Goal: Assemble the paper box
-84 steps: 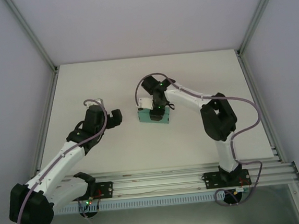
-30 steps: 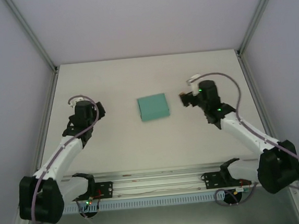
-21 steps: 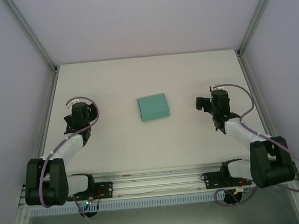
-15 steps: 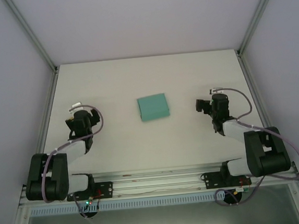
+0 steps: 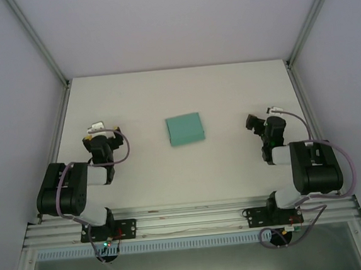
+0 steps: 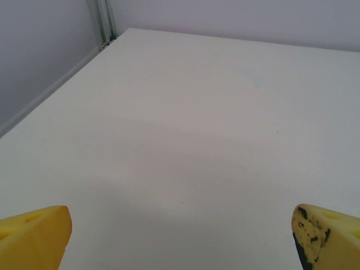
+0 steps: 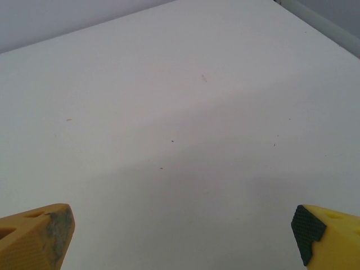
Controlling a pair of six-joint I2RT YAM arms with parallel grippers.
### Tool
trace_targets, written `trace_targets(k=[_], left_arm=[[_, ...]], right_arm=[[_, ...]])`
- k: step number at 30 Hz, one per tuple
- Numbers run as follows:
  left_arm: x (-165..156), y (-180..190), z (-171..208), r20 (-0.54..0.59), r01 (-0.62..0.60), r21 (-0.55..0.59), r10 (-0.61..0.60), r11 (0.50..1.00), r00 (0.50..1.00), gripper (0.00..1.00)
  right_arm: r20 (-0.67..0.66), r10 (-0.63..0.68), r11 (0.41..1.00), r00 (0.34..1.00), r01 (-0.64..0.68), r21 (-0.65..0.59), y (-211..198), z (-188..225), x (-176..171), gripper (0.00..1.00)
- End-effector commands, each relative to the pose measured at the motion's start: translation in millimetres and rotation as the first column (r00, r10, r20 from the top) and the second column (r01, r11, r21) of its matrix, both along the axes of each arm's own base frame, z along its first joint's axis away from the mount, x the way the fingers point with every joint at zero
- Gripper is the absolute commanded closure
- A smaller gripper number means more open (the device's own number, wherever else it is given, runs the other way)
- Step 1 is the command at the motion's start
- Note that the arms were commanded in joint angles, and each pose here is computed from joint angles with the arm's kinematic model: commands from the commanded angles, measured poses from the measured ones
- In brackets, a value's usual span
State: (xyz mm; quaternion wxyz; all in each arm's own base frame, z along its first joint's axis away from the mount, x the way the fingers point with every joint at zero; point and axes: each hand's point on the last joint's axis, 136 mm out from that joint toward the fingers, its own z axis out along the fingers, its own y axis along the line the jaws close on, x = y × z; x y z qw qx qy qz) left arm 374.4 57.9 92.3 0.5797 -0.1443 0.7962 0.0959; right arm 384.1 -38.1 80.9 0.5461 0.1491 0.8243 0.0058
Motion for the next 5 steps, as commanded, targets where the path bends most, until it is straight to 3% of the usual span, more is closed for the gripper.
trace_targets(k=[1,5], left_arm=[[4.8,-0.8,14.1,0.05,0.011,0.008,-0.011,1.0,0.999,0.0],[4.8,-0.6,14.5,0.053,0.009,0.008,-0.01,1.0,0.999,0.0]], right_arm=[[0.051,-0.008,1.0,0.999,0.008,0.007,0.4,15.6,7.0,0.0],[0.052,-0.009,1.0,0.999,0.009,0.007,0.1,15.7,6.9,0.0]])
